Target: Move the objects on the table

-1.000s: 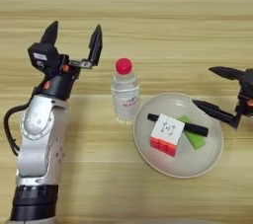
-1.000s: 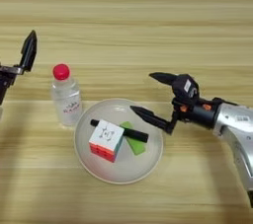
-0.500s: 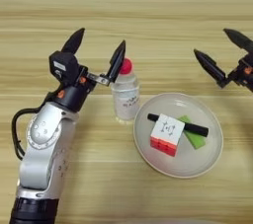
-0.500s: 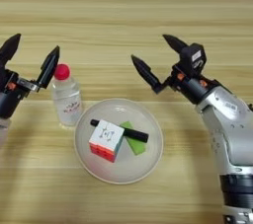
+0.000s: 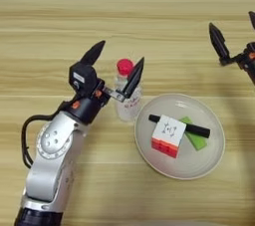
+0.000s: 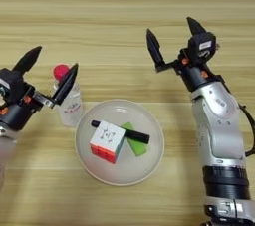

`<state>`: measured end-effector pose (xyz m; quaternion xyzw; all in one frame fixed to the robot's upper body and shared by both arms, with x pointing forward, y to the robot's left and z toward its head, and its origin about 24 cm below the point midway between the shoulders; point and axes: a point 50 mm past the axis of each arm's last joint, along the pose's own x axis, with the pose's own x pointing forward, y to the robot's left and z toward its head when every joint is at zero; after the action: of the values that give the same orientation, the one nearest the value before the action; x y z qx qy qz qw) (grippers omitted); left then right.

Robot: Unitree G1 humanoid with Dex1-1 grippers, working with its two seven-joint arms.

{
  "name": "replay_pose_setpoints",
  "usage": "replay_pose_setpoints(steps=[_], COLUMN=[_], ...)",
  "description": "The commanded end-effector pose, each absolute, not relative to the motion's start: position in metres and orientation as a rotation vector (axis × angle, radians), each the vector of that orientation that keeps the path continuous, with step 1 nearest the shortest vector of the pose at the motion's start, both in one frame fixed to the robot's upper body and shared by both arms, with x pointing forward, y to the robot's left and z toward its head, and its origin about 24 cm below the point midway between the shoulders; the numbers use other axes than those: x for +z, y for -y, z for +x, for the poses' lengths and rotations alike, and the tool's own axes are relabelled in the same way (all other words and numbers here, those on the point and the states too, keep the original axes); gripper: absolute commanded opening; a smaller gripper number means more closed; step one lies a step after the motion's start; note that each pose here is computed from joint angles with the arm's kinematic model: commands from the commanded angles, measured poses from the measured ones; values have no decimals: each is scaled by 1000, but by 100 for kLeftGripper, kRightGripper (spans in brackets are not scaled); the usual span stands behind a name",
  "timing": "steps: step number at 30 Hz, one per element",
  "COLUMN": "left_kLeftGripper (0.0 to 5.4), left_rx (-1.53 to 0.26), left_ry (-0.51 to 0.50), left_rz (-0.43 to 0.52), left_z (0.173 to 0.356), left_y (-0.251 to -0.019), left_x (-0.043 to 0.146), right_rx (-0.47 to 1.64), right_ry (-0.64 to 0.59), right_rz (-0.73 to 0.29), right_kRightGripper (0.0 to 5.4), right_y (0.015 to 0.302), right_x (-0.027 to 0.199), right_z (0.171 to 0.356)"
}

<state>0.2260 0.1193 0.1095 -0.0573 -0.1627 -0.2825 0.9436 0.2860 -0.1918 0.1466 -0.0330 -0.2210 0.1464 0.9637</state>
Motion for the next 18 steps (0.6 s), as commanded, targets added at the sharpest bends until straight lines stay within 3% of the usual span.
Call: replay_pose_setpoints(steps=[1, 18], left_kLeftGripper=[540, 540], left_rx=[-584, -551], left_ry=[272, 90], left_rz=[-99, -64], left_z=[227, 236], left_y=[-118, -120], left_x=[98, 56], right_rx=[294, 266], right_ry=[470, 517], right_rz=[-65, -67], right_kRightGripper=[536, 536], right_y=[186, 185], right_x=[148, 155], right_z=[288, 285])
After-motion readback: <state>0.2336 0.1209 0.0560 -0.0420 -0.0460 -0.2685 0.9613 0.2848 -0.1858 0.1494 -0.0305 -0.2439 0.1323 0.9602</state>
